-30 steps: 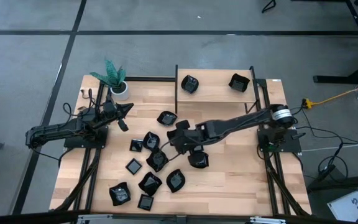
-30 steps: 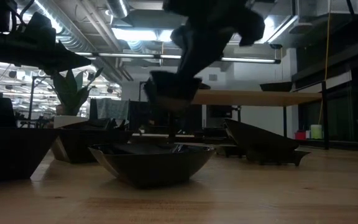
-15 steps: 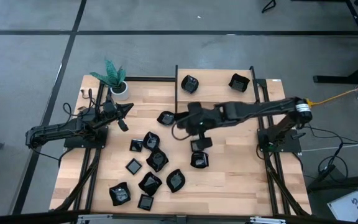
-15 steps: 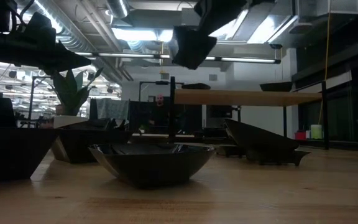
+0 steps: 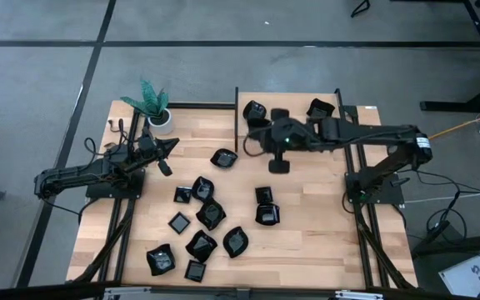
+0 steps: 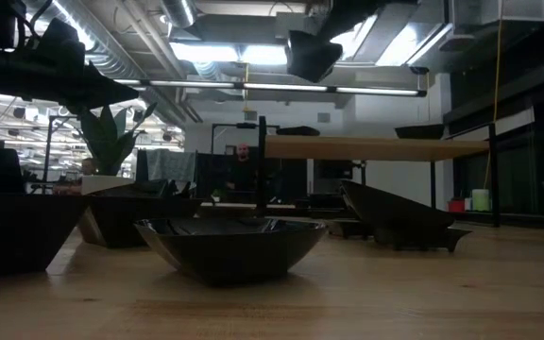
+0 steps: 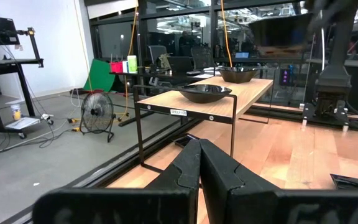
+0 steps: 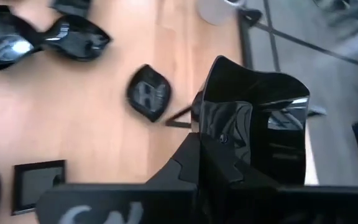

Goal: Pick & Place Mini shaped plates
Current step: Stack the black distorted square plate on top of the black distorted square plate on the shelf, then stack the black leaf-shaped plate on top of the black leaf-shaped plate on the shelf

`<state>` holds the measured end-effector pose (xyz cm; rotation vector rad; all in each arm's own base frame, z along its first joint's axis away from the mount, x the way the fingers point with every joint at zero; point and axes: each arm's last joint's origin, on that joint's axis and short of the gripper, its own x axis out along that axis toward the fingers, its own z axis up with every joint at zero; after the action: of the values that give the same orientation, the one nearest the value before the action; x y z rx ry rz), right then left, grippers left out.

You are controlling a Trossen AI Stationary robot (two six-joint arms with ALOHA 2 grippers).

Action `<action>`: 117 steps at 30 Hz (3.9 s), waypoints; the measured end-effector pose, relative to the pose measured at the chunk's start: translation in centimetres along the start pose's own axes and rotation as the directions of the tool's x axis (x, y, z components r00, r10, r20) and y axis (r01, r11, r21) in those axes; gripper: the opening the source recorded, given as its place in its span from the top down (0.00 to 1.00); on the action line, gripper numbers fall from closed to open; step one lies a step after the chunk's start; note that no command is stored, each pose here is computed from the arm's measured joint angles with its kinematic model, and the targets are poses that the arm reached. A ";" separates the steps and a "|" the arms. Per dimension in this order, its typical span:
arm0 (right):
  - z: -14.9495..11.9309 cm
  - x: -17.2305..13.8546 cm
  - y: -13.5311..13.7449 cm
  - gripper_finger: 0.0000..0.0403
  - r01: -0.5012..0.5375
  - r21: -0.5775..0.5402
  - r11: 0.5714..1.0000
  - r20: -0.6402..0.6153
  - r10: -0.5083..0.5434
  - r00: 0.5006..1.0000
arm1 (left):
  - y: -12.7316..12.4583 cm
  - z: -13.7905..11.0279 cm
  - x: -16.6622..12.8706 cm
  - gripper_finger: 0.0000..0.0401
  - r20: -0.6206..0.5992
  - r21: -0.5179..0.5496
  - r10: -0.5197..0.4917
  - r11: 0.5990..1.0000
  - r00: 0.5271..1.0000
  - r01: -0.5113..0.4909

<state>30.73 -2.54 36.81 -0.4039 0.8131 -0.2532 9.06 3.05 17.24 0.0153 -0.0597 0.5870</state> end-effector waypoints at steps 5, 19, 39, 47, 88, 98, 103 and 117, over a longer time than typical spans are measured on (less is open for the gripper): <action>-1.2 0.6 -2.3 0.98 0.076 0.067 0.995 -0.075 -0.071 0.995 | 0.0 0.0 0.0 0.99 0.000 0.000 0.000 1.000 1.000 0.000; -5.0 0.7 -6.6 0.98 0.170 0.203 0.964 -0.290 -0.106 0.951 | 0.0 0.0 0.0 0.99 0.000 0.000 0.000 1.000 1.000 0.000; -10.2 -2.2 -8.3 0.96 0.348 0.230 0.909 -0.552 -0.173 0.816 | 0.0 0.0 0.0 0.99 0.000 0.000 0.000 1.000 1.000 0.000; -13.2 -2.0 -8.0 0.99 0.357 0.206 0.911 -0.584 -0.178 0.792 | 0.0 0.0 0.0 0.99 0.000 0.000 0.000 1.000 1.000 0.000; -9.6 -1.3 -5.6 0.92 0.052 0.461 0.886 -0.191 0.042 0.981 | 0.0 0.0 0.0 0.99 0.000 0.000 0.000 1.000 1.000 0.000; -7.0 -1.5 -1.7 0.92 -0.088 0.355 0.931 -0.090 0.128 0.988 | 0.0 0.0 0.0 0.99 0.001 0.000 0.000 1.000 1.000 0.000; -6.0 -1.4 0.7 0.92 -0.156 0.319 0.935 -0.072 0.188 0.979 | 0.0 0.0 0.0 0.99 0.000 0.000 0.000 1.000 1.000 0.000; -3.7 2.4 9.2 0.92 -0.448 0.257 0.856 -0.102 0.486 0.868 | 0.0 0.0 0.0 0.99 0.000 0.000 0.000 1.000 1.000 0.000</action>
<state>30.16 3.88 28.91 0.0405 1.0075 0.0821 9.06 3.04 17.25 0.0153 -0.0597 0.5868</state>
